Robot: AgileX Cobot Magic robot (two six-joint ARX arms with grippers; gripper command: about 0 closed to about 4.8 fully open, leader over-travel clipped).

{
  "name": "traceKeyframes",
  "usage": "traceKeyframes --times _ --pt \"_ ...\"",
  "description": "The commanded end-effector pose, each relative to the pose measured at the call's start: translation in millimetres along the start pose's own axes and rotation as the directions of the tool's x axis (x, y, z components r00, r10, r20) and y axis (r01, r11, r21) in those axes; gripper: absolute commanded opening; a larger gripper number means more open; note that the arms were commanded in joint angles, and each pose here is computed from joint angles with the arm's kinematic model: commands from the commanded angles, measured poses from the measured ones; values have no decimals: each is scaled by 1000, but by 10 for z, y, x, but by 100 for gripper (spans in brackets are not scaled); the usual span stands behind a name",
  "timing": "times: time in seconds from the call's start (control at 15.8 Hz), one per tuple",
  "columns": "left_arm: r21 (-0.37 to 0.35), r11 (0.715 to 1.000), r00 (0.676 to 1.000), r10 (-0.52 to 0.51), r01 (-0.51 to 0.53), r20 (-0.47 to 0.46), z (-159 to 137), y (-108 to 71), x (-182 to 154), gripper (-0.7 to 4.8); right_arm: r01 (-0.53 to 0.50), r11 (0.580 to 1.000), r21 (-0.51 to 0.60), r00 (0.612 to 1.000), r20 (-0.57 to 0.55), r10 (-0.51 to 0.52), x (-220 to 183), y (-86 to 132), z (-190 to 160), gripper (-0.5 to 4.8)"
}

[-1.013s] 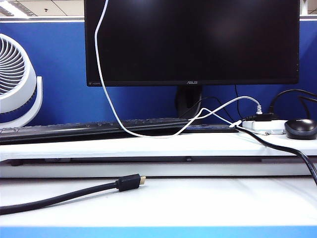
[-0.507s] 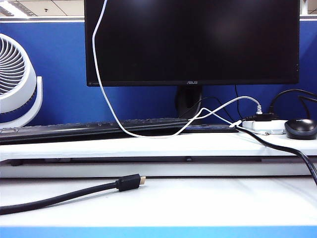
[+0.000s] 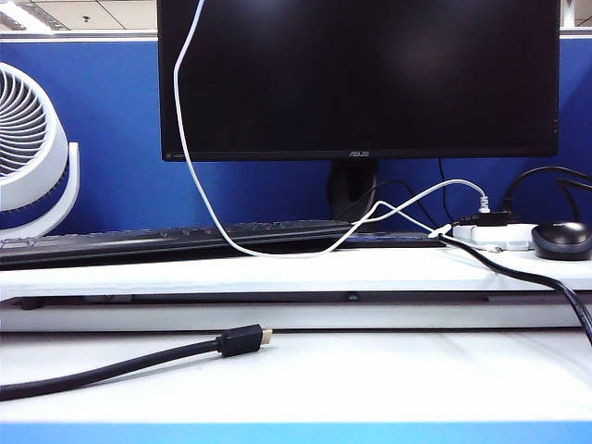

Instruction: Pick up the Type-C charging cable and the charging base, insert one end of the Type-C charger into the corresponding slot on the base, and finally place the plugged-in charger back on the table.

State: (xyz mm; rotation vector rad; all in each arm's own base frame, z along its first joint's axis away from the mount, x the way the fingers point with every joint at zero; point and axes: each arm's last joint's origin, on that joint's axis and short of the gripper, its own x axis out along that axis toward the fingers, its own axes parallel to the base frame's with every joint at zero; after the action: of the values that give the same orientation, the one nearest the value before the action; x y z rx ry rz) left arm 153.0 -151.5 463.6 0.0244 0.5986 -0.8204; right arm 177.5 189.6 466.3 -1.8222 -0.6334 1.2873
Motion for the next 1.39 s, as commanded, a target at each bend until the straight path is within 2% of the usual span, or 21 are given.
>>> traceKeyframes --times 0.06,0.19,0.25,0.32,0.51,0.7,0.82,0.95,1.01,1.27,1.33,1.39 --pt "22 1000 972 4 -9 235 236 -22 -62 -5 -142 990 24 989 50 141 -23 127 118 99" --pt "40 999 975 25 -35 219 222 -11 -41 -5 -234 971 53 966 -98 238 -86 194 67 99" --pt "50 998 978 32 -44 206 217 -5 -12 -5 -249 965 85 956 -136 259 -100 215 32 99" --pt "61 997 985 39 -50 170 197 6 49 -5 -266 951 159 936 -195 294 -131 257 -45 99" --pt "93 994 993 50 -60 105 166 29 178 -5 -275 929 248 910 -246 335 -199 341 -189 99" --pt "131 989 998 66 -68 23 121 60 336 -5 -307 883 356 843 -328 426 -280 457 -328 99" --pt "197 978 997 71 -63 -38 91 83 483 -5 -342 840 421 808 -326 492 -351 568 -416 99" --pt "238 970 994 75 -53 -85 63 100 583 -5 -361 827 431 800 -312 512 -364 592 -410 99" --pt "270 962 992 78 -48 -103 56 112 655 -5 -362 826 432 800 -310 513 -367 593 -407 99" --pt "397 918 983 89 -18 -162 28 172 906 -5 -276 779 564 912 -101 397 -331 565 -340 99" --pt "421 907 978 92 -5 -186 10 186 989 -5 -248 726 642 940 -21 340 -327 549 -318 99" --pt "426 905 976 94 0 -199 0 197 1050 -5 -236 686 688 949 10 316 -327 541 -308 99"
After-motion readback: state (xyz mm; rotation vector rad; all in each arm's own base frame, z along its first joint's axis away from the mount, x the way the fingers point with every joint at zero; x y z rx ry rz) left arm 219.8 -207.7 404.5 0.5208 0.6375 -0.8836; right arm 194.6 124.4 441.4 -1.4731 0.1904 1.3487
